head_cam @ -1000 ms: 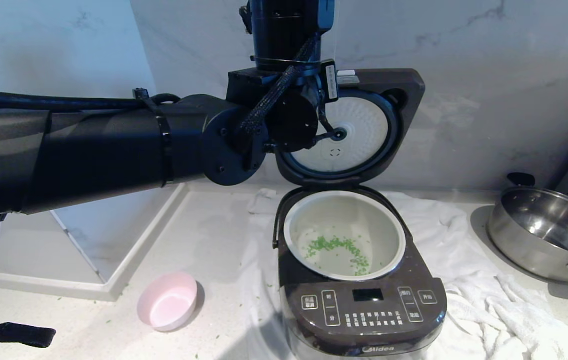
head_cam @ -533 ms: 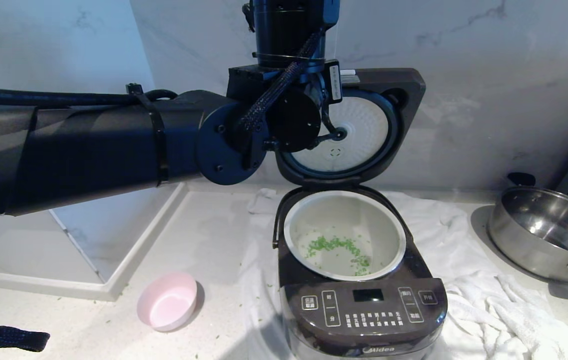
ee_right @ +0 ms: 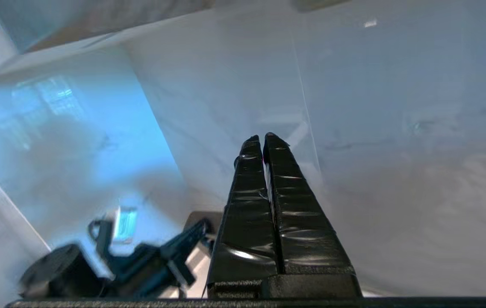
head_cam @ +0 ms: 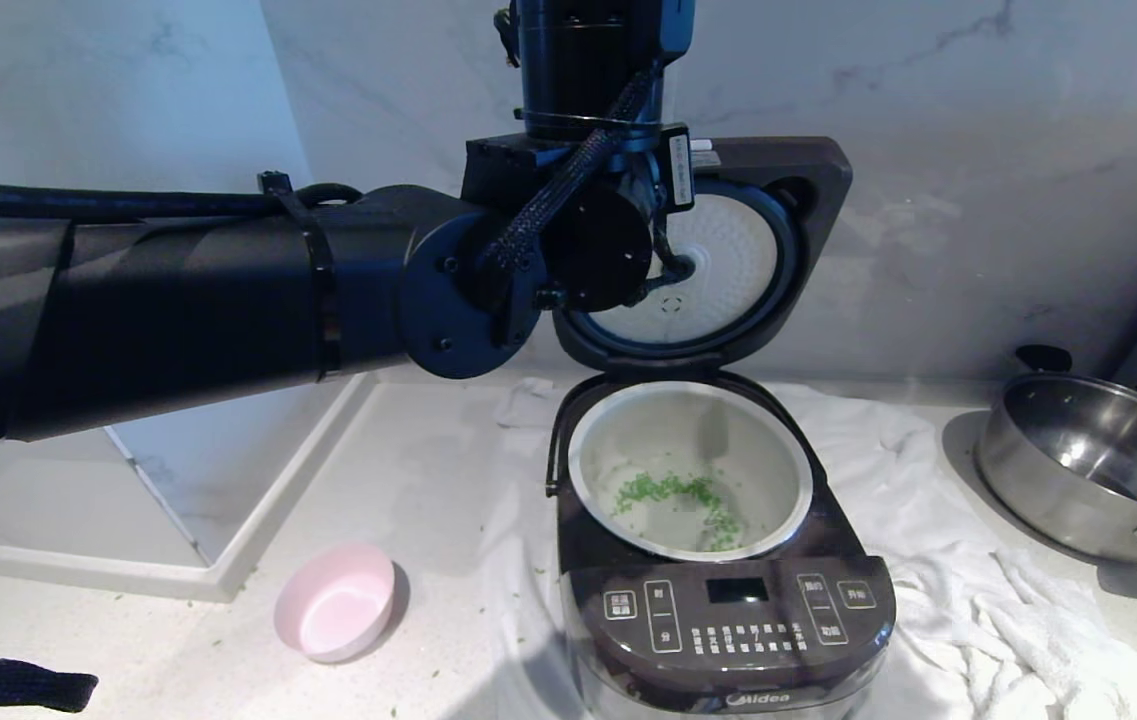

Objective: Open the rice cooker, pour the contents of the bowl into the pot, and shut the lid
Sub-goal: Close the rice cooker

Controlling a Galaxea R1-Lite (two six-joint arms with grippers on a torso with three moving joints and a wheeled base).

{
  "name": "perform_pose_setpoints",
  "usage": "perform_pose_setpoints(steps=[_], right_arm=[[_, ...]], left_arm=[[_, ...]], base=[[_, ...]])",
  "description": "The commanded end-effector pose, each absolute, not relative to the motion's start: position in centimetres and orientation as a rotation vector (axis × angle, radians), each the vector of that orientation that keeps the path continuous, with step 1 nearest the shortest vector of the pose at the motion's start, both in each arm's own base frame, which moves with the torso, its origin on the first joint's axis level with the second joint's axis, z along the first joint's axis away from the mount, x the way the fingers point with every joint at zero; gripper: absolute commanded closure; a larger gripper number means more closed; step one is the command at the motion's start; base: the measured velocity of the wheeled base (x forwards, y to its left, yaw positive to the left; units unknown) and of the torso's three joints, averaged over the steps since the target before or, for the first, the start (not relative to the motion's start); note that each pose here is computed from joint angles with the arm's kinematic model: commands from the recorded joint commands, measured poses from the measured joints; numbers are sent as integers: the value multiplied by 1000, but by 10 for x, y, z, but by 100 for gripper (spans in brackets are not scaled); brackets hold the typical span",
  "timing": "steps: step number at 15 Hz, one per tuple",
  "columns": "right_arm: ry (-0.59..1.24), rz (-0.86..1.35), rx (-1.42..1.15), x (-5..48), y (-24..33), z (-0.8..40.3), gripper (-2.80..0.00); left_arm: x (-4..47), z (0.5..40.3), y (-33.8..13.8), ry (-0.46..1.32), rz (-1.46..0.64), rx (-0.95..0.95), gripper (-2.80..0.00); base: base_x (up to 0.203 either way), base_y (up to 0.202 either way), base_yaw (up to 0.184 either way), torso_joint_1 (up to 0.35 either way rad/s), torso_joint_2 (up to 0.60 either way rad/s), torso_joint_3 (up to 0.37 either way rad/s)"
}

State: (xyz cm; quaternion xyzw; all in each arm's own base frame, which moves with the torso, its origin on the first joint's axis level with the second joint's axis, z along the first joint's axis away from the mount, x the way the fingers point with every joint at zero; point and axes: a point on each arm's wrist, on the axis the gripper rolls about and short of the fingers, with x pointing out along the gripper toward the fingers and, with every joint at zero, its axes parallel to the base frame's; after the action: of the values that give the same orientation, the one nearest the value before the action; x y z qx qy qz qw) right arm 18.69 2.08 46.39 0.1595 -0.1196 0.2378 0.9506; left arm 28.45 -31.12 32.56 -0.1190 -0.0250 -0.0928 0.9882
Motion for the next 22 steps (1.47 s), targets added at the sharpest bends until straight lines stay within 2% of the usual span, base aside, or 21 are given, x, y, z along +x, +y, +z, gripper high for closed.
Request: perform_pose_setpoints(steps=[1,6,11,14,16,19,22], right_arm=[[-156,470,346,231,18,452,0],[0,456,376,246,20,411,0],[10,445,381,267,19,397,0],[35,438,384,273,16,389,0],[40,417,388,277,-9,387,0],[86,511,483,271,-58,386,0],[158,710,504,276,-88,369,0]], left_arm=[[283,327,-312,-53,-186,-243,0],[268,324,-309,-25,-208,-240,0],[252,317,-291,24,-205,-251,0],[242,329,-276,11,-204,-282,0],[228,334,-259,14,-203,-292,0],[207,314,-224,84,-206,-235,0],[189,302,-185,128,-244,-210,0]], base=[[0,0,0,0,0,0],[0,0,0,0,0,0],[0,0,0,0,0,0],[0,0,0,0,0,0],[0,0,0,0,0,0],[0,0,0,0,0,0],[0,0,0,0,0,0]])
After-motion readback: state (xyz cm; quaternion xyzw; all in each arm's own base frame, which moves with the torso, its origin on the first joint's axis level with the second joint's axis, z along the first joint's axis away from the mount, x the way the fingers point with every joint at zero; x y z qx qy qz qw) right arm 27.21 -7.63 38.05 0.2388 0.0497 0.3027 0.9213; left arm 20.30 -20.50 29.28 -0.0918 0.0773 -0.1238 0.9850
